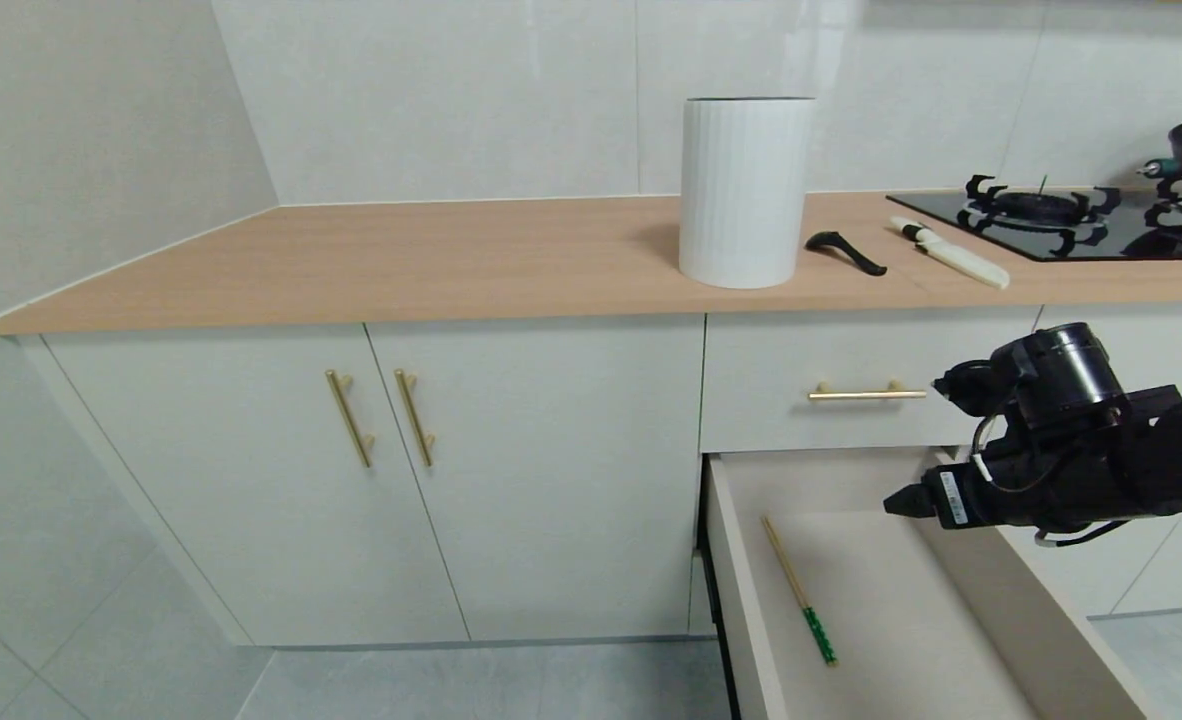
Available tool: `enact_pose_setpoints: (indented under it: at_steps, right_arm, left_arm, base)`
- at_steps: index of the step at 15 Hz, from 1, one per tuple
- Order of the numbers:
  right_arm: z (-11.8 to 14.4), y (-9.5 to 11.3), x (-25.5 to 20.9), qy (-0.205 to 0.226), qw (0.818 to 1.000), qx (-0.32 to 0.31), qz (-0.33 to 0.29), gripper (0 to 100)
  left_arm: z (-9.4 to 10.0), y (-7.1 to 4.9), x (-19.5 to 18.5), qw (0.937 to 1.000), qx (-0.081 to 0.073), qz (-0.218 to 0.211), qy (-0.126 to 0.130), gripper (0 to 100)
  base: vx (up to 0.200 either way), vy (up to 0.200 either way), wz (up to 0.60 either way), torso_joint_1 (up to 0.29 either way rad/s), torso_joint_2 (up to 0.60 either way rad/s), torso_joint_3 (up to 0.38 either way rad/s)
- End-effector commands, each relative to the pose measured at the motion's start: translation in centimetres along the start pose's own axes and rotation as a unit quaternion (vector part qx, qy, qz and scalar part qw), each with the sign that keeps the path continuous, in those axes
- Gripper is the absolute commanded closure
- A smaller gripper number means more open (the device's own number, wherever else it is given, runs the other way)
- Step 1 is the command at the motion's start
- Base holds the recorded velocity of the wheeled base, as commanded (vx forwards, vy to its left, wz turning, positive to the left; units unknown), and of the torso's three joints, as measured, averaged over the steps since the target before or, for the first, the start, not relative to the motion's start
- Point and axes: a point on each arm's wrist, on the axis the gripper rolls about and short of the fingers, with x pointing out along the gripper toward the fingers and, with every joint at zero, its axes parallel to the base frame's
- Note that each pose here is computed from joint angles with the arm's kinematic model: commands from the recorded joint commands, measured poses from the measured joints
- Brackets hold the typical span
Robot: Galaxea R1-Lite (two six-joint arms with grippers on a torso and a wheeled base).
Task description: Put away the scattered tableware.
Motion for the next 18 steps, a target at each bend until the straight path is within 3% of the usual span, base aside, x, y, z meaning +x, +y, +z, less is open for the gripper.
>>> enact_pose_setpoints:
  at_steps: [1,18]
  right_arm:
    - [0.14,-0.02,-0.65,-0.009,1.000,0.000,0.001,0]
    - [0.47,-0.44,-0.50,-0.014,1.000,-0.009,-0.003,0]
  left_arm:
    - [0.00,0.00,0.00,1.0000,0.000,0.000,0.000,0]
    - [0.00,0.00,0.00,1.0000,0.000,0.000,0.000,0]
  base:
    - [0.000,0.000,0.00,0.080,-0.50,-0.330]
    - [0.000,0.000,0.00,0.168,-0.48,-0.313]
